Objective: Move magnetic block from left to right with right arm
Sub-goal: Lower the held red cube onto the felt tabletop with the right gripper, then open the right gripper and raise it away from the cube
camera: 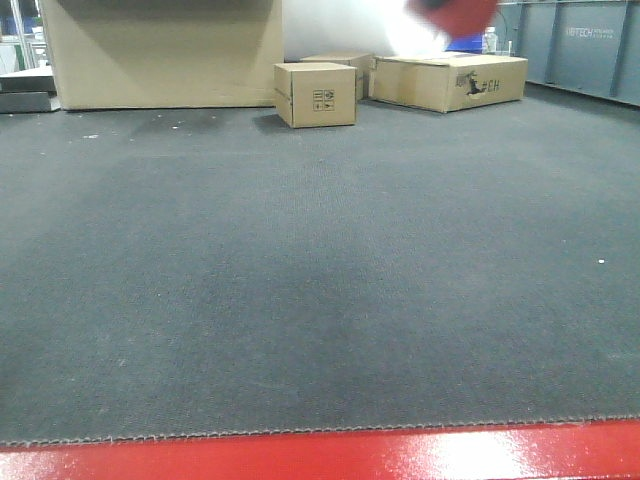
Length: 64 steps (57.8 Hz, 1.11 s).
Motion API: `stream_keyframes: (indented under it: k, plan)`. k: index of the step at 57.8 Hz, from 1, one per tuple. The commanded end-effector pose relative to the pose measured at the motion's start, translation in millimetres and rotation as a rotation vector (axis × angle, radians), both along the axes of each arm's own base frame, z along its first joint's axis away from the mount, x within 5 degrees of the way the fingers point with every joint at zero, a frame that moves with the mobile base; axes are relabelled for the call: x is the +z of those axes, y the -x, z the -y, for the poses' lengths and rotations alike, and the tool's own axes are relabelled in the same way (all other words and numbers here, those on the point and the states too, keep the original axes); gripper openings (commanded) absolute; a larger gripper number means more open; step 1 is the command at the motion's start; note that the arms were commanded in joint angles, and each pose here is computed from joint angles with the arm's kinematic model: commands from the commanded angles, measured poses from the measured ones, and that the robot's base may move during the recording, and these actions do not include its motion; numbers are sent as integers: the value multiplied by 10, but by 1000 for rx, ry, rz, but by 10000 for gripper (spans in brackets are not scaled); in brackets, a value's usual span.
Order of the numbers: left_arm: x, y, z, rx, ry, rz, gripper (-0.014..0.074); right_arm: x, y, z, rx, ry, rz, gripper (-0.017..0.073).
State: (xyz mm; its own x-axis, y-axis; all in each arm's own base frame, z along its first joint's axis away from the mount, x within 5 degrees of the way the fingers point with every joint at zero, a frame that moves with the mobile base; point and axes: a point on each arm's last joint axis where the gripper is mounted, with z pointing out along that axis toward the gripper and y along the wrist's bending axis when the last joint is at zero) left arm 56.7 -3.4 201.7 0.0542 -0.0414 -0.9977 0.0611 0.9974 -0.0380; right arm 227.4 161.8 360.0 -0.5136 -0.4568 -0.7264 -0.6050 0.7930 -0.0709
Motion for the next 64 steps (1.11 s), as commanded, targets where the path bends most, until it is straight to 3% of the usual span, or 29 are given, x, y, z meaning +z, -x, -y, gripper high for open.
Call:
stream_keyframes:
  k: [1, 20, 30, 42, 48, 55, 64]
  plan:
    - [58, 12, -8, 7, 17, 90, -126, 96, -202, -182, 10, -30, 6, 195]
    - [58, 12, -8, 7, 17, 90, -126, -580, -754, -588, 8, 85, -154, 195]
    - [58, 12, -8, 7, 17, 90, -126, -927, -883, -683, 7, 131, -217, 195]
    - [58, 12, -8, 7, 17, 90, -126, -1095, -934, -720, 6, 153, -248, 204]
    - [58, 12, -8, 7, 17, 90, -126, -1093, -937, -722, 6, 150, -244, 346]
    - [58, 12, -8, 7, 17, 90, -126, -1080, -930, -718, 1, 146, -247, 653]
    - [58, 12, -8, 7, 17, 90, -126, -964, -902, -699, 2, 125, -220, 632]
